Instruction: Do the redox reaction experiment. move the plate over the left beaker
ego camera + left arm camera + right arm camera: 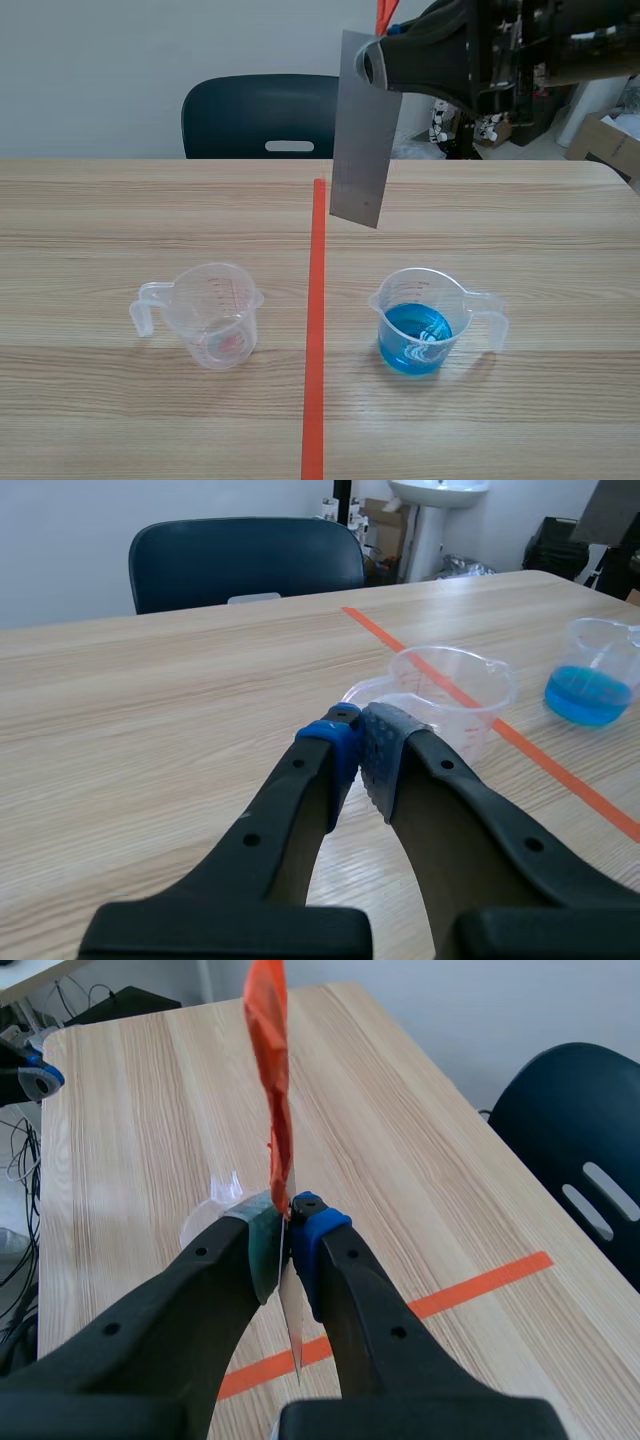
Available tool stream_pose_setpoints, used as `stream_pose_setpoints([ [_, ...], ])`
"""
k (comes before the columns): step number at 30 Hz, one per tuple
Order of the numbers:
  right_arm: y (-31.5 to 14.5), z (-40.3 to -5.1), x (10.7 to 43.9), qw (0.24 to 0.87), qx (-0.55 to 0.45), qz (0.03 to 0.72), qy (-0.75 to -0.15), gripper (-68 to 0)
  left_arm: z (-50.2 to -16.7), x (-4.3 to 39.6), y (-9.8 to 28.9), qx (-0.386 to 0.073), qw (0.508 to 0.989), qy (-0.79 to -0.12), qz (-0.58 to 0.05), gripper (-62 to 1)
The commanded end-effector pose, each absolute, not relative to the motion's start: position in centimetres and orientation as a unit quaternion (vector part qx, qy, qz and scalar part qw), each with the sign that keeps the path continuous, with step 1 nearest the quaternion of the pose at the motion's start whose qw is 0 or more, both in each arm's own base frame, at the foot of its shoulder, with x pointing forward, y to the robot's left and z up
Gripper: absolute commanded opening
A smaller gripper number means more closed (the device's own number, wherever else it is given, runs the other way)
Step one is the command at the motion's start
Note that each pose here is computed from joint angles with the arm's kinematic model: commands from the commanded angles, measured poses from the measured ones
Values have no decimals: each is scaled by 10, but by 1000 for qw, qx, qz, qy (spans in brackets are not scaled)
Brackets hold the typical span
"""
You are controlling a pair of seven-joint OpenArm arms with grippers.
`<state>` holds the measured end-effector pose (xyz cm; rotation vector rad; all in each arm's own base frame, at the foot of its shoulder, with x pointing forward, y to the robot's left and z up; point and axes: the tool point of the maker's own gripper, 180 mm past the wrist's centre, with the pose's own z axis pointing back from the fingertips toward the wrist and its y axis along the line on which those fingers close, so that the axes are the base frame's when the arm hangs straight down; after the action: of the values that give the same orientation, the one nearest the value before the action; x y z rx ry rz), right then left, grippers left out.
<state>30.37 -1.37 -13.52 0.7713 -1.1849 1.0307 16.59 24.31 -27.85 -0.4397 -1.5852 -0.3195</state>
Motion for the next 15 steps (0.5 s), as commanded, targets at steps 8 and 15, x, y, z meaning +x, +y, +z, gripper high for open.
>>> stream_pose_setpoints([
  [8, 13, -138, 308, 646, 336, 453, -515, -669, -293, 154, 216, -162, 659, -725, -117, -582],
  [15, 23, -132, 316, 654, 345, 419, -527, -669, -311, 144, 189, -136, 665, -726, -111, -582],
])
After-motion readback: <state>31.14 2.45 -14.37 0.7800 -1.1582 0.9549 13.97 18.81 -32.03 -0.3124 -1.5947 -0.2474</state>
